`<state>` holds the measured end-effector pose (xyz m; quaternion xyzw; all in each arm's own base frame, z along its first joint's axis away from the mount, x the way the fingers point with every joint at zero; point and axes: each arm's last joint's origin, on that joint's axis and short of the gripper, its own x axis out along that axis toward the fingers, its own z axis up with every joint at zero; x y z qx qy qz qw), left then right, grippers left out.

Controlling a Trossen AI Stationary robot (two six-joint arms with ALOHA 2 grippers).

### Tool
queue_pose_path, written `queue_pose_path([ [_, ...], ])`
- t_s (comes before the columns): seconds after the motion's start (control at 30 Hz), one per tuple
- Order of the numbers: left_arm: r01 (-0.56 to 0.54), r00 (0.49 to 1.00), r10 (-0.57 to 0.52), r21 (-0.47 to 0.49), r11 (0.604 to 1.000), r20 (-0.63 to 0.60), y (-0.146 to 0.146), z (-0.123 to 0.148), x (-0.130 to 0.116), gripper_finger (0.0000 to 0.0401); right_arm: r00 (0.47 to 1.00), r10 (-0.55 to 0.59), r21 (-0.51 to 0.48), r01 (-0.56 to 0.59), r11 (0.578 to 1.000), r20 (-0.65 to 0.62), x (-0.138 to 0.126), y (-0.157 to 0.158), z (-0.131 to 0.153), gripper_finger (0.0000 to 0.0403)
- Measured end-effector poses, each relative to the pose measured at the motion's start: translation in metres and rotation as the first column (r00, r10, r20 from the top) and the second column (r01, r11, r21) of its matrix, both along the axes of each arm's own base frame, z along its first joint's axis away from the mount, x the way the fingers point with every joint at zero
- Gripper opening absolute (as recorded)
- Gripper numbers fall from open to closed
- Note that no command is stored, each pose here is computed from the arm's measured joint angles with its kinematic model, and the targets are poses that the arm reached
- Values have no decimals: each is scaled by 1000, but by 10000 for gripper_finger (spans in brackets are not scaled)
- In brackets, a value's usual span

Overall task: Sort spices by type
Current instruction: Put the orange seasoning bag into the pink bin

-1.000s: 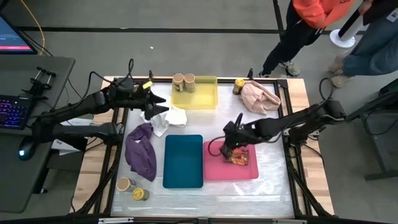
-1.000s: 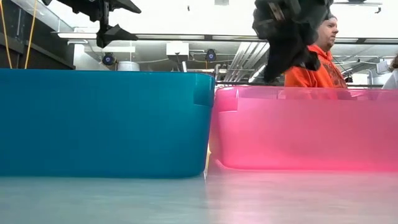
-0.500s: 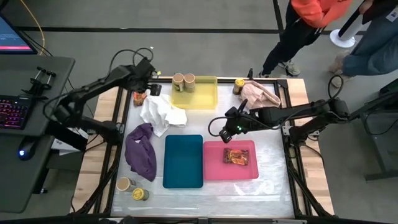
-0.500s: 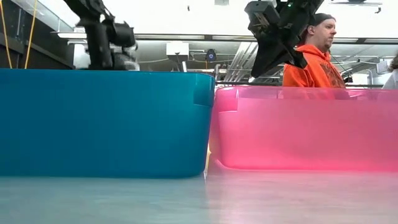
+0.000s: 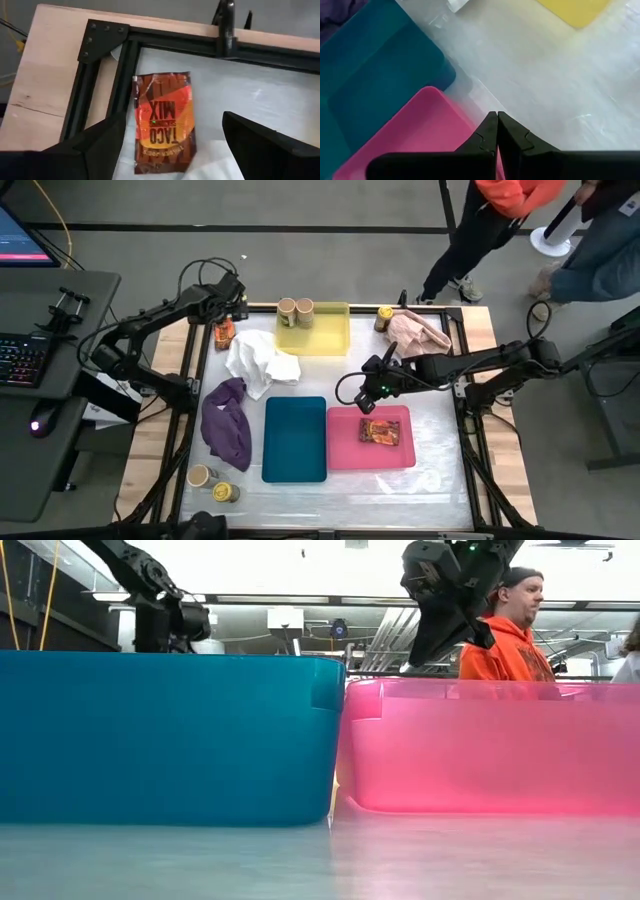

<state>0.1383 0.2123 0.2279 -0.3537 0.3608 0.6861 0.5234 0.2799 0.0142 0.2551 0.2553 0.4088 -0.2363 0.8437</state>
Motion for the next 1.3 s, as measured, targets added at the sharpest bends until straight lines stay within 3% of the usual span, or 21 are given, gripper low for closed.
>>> queue_pose_path([
  [0.2, -21, 994, 23, -15, 1000, 111, -4, -25, 0, 319, 1000, 24, -30, -24, 999, -7, 1, 0, -1, 0],
  [0.33, -4, 999, 4, 3, 1000, 38, -13, -45, -1, 319, 999, 32, -37, -32, 999, -11, 1, -1, -1, 0],
  [0.47, -49, 998, 44, 142, 989, 37, -11, -48, 5, 319, 1000, 20, -28, -20, 999, -8, 1, -1, -1, 0],
  [0.73, -103, 993, 106, 73, 992, -45, -5, -81, 10, 319, 1000, 13, -15, -13, 1000, -7, 1, -1, -1, 0],
  [1.03, -254, 967, 256, 154, 955, 4, -1, -94, 21, 307, 1000, -11, 3, 11, 1000, -3, 0, -1, -1, 0],
  [1.3, -277, 960, 281, 143, 950, -10, -10, -109, 30, 264, 999, -32, 19, 32, 999, 0, 0, -1, -1, 0],
])
